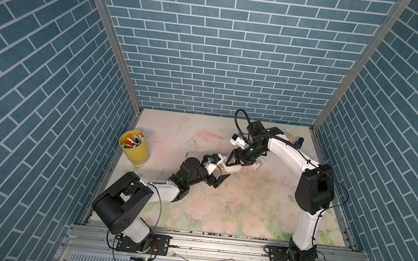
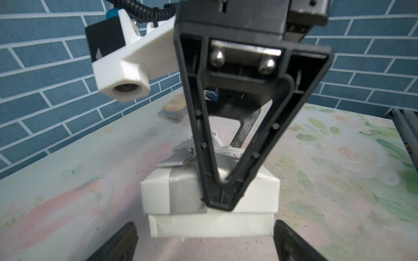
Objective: Take the necklace out of the lift-off lid jewelry box
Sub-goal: Pick up the jewelry box from the center of the board, then open the lid on the jewelry box.
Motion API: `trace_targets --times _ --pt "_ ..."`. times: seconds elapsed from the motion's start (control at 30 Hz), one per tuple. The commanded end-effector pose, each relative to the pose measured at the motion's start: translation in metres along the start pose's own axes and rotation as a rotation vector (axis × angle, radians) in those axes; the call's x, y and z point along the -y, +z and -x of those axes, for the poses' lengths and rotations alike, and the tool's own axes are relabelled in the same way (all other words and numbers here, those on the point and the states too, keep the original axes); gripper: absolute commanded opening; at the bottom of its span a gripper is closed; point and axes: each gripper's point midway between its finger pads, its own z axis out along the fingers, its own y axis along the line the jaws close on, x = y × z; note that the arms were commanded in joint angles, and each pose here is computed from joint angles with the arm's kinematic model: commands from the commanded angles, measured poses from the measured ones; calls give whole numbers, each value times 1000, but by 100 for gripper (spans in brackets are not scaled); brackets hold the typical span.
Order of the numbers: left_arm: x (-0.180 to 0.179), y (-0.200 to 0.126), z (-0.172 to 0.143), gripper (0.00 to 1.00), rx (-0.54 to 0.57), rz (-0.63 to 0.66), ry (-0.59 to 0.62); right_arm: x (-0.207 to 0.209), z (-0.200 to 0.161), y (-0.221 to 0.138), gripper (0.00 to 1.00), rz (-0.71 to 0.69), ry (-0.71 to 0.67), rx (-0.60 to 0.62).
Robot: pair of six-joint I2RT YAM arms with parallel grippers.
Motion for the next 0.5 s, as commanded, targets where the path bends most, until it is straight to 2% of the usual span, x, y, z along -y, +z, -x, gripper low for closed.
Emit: trace_targets --times 0.0,0.33,0.47 --pt "9 6 12 92 32 -59 10 -13 -10 -12 71 29 14 -5" --pt "16 10 13 76 27 -106 -7 -14 -12 -13 71 32 14 -8" --pt "16 10 12 68 19 -111 -11 -13 -13 -12 75 29 19 -14"
